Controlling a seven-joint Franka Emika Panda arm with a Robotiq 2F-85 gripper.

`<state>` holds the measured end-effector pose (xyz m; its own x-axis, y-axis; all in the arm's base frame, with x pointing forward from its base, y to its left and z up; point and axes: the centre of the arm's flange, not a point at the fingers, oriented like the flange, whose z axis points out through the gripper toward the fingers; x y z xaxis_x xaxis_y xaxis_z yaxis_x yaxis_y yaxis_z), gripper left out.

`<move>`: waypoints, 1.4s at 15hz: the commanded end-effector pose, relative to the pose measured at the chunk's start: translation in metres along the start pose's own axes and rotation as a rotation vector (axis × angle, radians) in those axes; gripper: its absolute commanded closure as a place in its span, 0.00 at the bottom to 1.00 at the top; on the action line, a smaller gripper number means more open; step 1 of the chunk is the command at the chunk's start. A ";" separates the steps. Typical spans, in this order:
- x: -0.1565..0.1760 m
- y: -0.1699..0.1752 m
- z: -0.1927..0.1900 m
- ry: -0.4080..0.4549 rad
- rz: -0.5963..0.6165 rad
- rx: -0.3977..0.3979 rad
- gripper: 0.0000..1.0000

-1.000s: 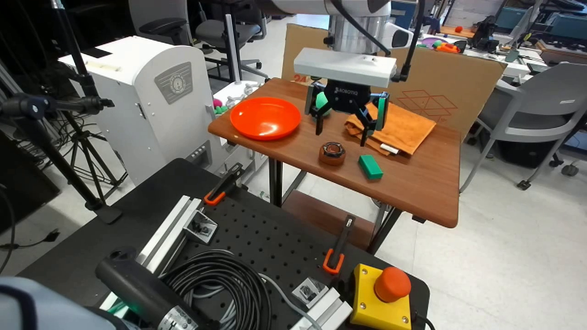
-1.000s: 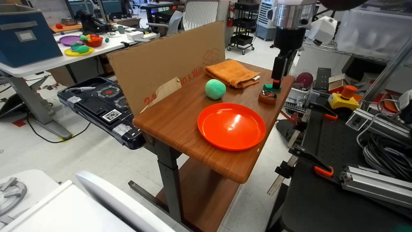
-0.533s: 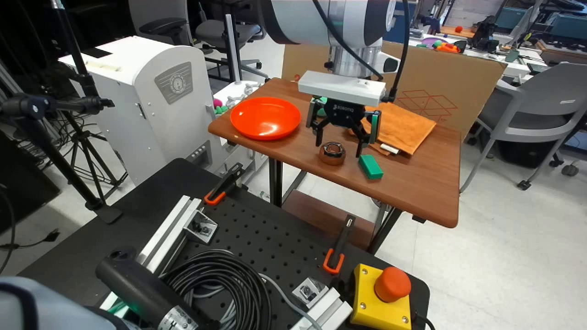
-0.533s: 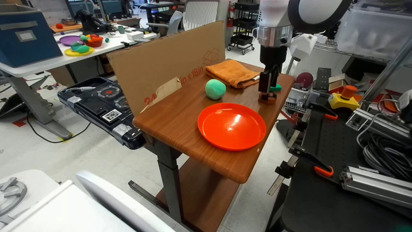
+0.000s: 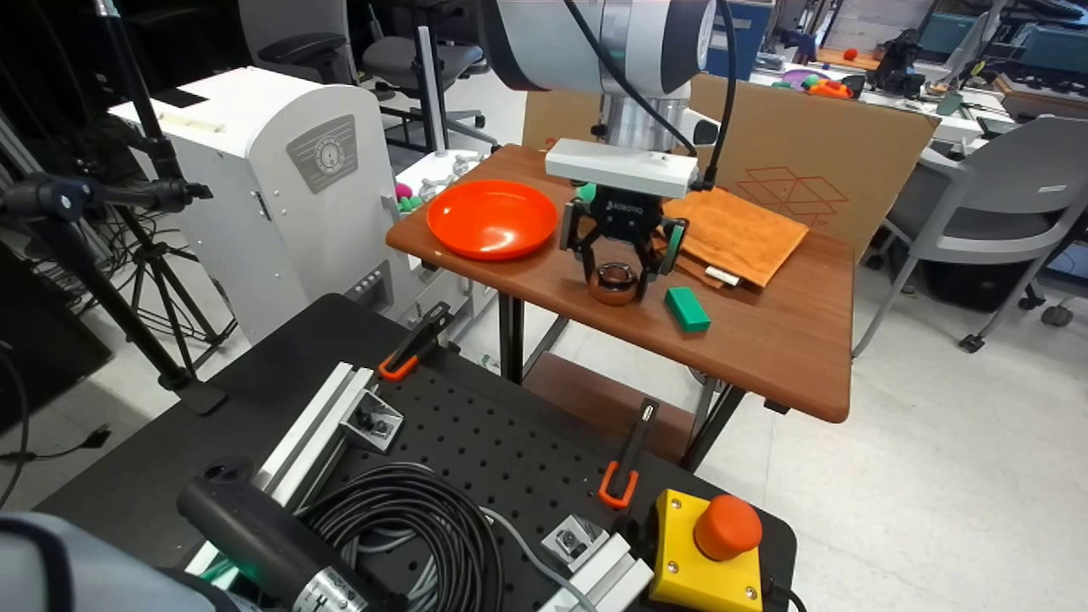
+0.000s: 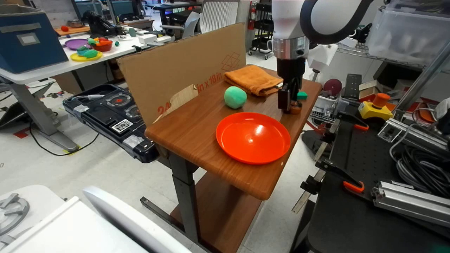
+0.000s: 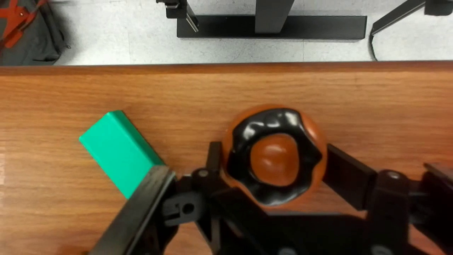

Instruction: Put the donut on the orange plate.

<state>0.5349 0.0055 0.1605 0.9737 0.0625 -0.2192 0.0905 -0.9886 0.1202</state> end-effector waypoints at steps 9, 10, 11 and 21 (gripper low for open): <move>-0.052 -0.065 -0.073 0.037 -0.102 0.149 0.58; -0.052 -0.076 -0.078 0.038 -0.116 0.157 0.58; -0.053 -0.085 -0.081 0.044 -0.124 0.160 0.58; 0.018 -0.141 -0.057 0.028 -0.166 0.124 0.58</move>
<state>0.5221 0.1412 0.2174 0.9571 0.2334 -0.1718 0.2279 -0.9723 -0.0515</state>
